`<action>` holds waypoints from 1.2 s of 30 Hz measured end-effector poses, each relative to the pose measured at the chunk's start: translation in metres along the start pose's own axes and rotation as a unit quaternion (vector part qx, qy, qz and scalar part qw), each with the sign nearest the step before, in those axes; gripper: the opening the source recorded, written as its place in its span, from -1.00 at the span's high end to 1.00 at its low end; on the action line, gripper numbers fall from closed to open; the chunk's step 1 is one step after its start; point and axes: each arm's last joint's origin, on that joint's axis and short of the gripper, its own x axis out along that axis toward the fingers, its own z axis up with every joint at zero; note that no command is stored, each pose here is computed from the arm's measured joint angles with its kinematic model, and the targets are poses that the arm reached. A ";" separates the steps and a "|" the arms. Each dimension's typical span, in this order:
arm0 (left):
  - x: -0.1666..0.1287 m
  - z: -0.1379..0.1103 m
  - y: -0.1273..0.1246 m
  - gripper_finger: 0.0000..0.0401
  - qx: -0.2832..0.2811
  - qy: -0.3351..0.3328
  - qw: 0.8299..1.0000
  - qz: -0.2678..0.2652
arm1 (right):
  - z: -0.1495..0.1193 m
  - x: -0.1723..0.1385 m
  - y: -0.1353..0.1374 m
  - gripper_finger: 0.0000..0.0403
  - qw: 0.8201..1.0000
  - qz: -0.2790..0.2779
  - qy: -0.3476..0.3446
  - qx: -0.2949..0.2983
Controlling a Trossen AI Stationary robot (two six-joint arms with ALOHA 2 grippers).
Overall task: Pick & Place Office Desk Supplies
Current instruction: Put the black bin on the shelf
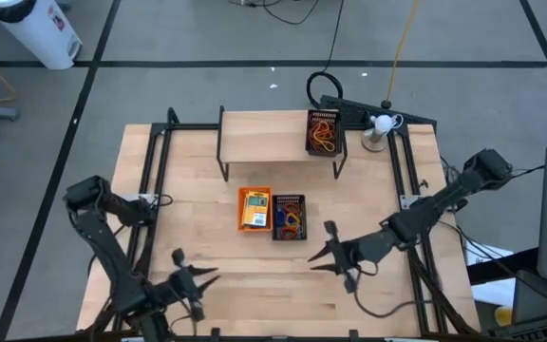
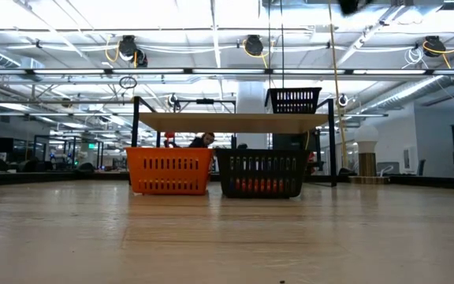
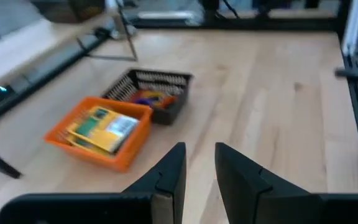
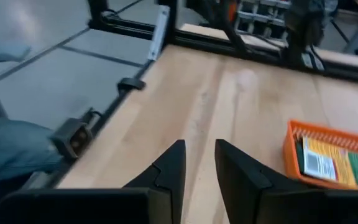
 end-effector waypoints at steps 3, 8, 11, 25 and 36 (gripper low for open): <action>0.014 0.004 -0.010 0.56 0.022 0.012 0.999 -0.026 | -0.019 0.013 -0.006 0.63 1.000 -0.014 0.007 0.020; 0.045 0.024 -0.020 0.56 0.100 0.035 0.991 -0.087 | -0.033 0.033 -0.015 0.63 0.999 -0.036 0.025 0.026; 0.063 0.032 -0.018 0.56 0.133 0.063 0.981 -0.123 | -0.040 0.041 -0.022 0.63 0.998 -0.048 0.040 0.022; 0.082 0.036 -0.009 0.56 0.137 0.106 0.976 -0.133 | -0.062 0.052 -0.050 0.57 0.987 -0.097 0.113 0.055; 0.085 0.036 -0.006 0.56 0.145 0.112 0.975 -0.122 | -0.059 0.056 -0.061 0.41 0.977 -0.097 0.173 0.081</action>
